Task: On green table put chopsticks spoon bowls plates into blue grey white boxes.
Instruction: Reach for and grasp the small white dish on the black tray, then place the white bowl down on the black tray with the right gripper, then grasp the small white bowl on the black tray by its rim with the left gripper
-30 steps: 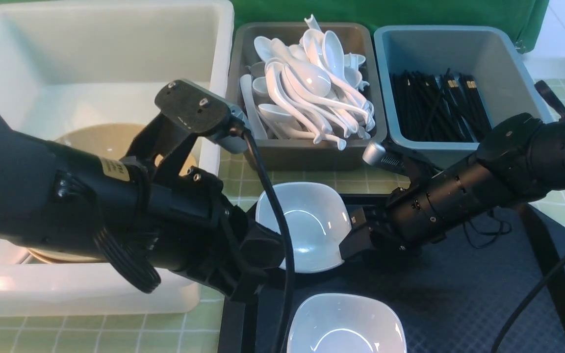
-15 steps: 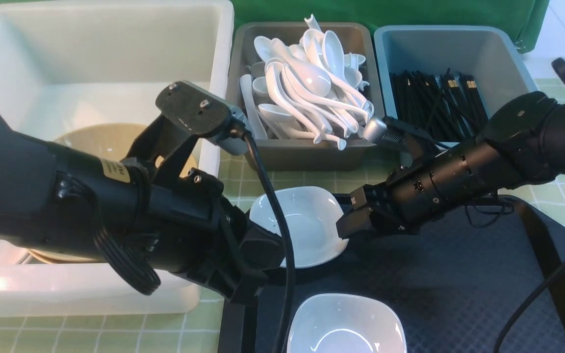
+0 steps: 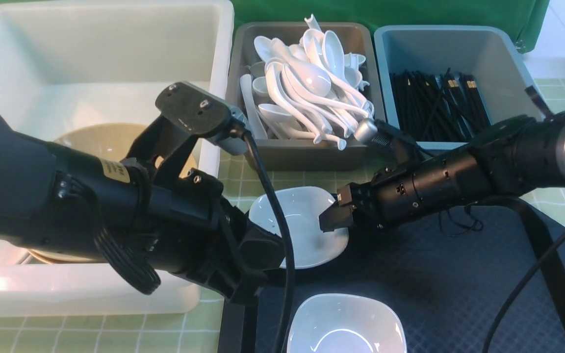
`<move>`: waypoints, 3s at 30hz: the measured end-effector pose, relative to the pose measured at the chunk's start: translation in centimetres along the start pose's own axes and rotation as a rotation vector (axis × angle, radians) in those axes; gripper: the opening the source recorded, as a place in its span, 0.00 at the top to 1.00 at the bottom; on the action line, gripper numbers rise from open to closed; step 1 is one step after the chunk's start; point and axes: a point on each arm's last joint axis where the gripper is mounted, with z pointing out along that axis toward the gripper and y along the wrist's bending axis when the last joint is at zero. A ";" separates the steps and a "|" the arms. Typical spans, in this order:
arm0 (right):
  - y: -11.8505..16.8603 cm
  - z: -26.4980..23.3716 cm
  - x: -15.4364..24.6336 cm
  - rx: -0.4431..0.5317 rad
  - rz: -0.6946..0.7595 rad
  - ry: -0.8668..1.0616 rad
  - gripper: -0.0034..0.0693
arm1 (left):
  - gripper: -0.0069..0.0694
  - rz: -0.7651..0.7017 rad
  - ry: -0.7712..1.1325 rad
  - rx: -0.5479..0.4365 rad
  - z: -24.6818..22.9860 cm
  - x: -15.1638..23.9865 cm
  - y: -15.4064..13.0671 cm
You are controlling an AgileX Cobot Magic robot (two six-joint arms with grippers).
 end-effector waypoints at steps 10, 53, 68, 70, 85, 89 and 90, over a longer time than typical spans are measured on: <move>-0.6 -1.1 -0.5 -0.026 -0.024 -0.004 0.85 | 0.91 -0.007 0.018 0.012 0.0 0.2 -0.1; -1.6 -18.8 7.6 0.342 -0.082 -0.179 0.16 | 0.37 -0.161 -0.064 -0.044 1.1 -0.8 1.0; 8.1 -25.1 12.2 0.274 -0.382 -0.215 0.16 | 0.09 -0.283 0.263 0.180 10.9 -6.1 4.0; 8.4 -25.6 12.8 0.293 -0.386 -0.227 0.16 | 0.09 -0.292 0.295 0.200 13.2 -6.6 4.6; 9.7 -25.3 14.2 0.286 -0.501 -0.174 0.27 | 0.34 -0.337 0.475 0.245 26.5 -5.7 5.9; 9.8 -25.2 14.3 0.287 -0.517 -0.162 0.44 | 0.55 -0.304 0.459 0.284 27.2 -5.5 6.0; 9.8 -25.2 14.3 0.286 -0.518 -0.161 0.48 | 0.58 -0.303 0.460 0.291 27.4 -5.4 6.0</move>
